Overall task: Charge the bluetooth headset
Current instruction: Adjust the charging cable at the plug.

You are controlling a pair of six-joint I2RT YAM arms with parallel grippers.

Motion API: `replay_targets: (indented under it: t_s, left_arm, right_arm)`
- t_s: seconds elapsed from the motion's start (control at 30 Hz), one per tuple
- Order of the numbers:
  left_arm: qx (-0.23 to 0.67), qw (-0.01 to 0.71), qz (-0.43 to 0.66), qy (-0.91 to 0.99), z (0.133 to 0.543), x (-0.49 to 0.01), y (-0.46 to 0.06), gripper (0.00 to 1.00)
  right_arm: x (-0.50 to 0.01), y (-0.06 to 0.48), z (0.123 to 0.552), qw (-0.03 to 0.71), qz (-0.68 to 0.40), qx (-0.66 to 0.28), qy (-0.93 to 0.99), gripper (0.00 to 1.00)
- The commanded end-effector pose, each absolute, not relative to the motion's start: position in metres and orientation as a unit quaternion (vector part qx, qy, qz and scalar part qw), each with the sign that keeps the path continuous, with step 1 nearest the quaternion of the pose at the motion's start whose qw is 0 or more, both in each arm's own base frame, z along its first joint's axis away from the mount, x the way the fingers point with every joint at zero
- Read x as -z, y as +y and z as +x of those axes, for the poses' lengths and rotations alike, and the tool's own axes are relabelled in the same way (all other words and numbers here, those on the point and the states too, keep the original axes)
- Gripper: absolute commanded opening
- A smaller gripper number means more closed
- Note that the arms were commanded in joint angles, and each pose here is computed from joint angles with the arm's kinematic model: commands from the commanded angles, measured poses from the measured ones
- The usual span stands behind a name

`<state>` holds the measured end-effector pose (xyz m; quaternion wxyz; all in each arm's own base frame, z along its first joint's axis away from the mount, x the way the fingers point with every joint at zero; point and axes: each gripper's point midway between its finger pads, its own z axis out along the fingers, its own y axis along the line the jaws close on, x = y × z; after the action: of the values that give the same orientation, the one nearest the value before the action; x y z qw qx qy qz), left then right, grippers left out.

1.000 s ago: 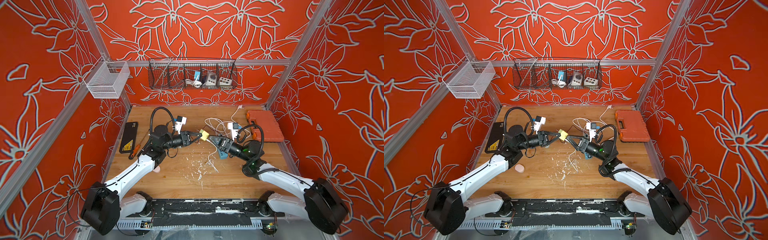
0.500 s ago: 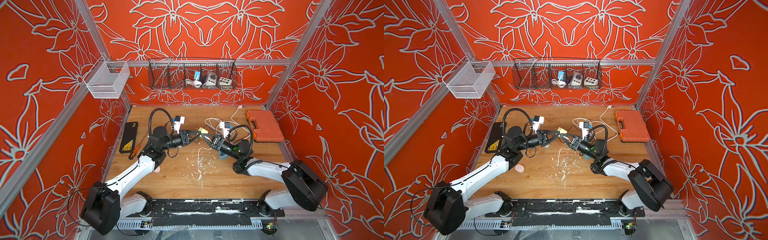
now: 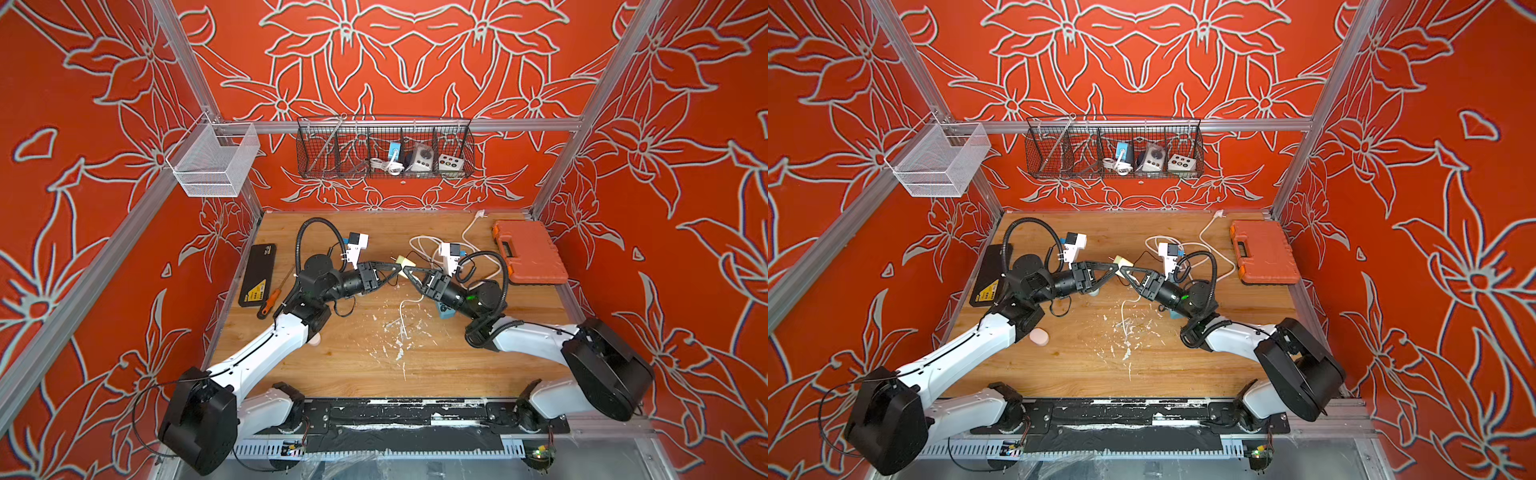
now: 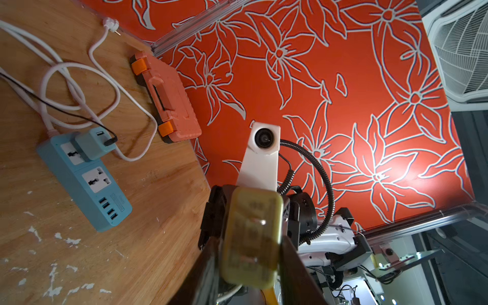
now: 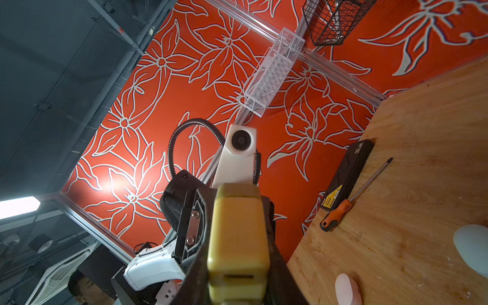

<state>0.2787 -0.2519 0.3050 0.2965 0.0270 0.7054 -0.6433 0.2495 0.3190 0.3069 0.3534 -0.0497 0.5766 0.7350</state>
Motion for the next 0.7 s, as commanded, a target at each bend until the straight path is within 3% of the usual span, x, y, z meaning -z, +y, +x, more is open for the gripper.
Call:
replay_targets:
  t_s: [0.0, 0.1, 0.23, 0.67]
  left_arm:
    - [0.633, 0.300, 0.035, 0.713, 0.269, -0.309, -0.249, 0.61]
    - [0.611, 0.311, 0.040, 0.727, 0.260, -0.299, -0.241, 0.74]
    - [0.581, 0.327, 0.040, 0.745, 0.245, -0.280, -0.228, 0.85]
    - [0.426, 0.363, 0.085, 0.824, 0.214, -0.200, -0.249, 0.91]
  right_arm:
    - [-0.323, 0.311, 0.248, 0.377, -0.051, -0.742, 0.551, 0.11]
    - [-0.320, 0.310, 0.252, 0.377, -0.043, -0.737, 0.559, 0.11]
    - [-0.324, 0.307, 0.256, 0.384, -0.040, -0.732, 0.562, 0.11]
    - [-0.343, 0.302, 0.262, 0.407, -0.034, -0.717, 0.565, 0.12]
